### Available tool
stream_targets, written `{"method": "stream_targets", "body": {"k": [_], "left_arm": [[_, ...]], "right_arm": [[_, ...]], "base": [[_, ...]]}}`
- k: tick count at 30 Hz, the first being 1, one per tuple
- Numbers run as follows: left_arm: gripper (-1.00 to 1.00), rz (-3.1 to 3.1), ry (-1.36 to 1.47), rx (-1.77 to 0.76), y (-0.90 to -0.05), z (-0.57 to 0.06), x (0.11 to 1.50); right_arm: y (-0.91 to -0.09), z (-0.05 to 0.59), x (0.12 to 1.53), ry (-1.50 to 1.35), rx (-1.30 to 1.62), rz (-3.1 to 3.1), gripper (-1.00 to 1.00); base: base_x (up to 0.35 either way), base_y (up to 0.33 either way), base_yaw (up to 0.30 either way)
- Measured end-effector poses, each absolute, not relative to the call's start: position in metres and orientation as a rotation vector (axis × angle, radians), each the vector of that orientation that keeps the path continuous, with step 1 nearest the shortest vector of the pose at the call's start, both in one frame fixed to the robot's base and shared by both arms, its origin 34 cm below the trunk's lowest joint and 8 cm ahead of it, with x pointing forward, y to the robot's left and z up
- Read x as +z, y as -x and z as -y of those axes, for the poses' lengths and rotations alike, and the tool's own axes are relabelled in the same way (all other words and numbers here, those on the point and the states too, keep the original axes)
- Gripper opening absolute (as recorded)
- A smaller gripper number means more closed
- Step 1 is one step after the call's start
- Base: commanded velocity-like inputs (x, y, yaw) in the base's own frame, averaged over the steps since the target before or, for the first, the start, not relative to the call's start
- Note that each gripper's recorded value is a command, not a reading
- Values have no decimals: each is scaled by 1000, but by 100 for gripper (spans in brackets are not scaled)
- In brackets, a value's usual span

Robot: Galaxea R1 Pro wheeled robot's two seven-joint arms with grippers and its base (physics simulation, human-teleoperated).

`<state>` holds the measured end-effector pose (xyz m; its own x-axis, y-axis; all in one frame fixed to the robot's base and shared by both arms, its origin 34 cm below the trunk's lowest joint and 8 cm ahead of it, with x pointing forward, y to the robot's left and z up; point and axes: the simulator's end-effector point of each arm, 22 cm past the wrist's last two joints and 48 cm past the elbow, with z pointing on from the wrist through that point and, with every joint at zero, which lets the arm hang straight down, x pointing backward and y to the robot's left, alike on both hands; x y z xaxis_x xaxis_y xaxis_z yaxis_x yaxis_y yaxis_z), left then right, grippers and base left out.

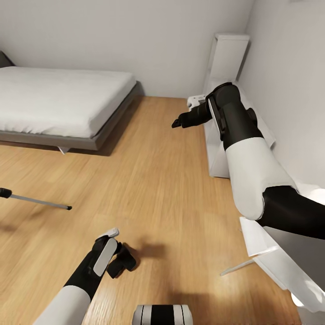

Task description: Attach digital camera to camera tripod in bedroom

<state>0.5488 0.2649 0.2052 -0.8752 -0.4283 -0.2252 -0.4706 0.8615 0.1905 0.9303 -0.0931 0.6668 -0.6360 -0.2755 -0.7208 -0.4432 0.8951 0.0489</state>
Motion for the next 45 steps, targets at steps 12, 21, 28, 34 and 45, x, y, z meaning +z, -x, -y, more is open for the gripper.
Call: {"method": "stream_targets", "body": {"k": [12,21,28,34,45], "left_arm": [[100,-2901,703,385,-535,-266,182],[100,-2935,708,398,-523,-265,165],[100,-2953,706,409,-516,-265,155],[100,-2945,707,408,-519,-265,157],[100,-2945,715,402,-519,-265,157]], "right_arm": [[-937,93,624,511,300,-2343,100],[-941,93,590,509,312,-2382,100],[-943,93,573,508,319,-2400,100],[-943,93,573,507,319,-2399,100],[-943,93,573,507,322,-2399,100]], "base": [[0,0,0],[0,0,0],[0,0,0],[0,0,0],[0,0,0]]}}
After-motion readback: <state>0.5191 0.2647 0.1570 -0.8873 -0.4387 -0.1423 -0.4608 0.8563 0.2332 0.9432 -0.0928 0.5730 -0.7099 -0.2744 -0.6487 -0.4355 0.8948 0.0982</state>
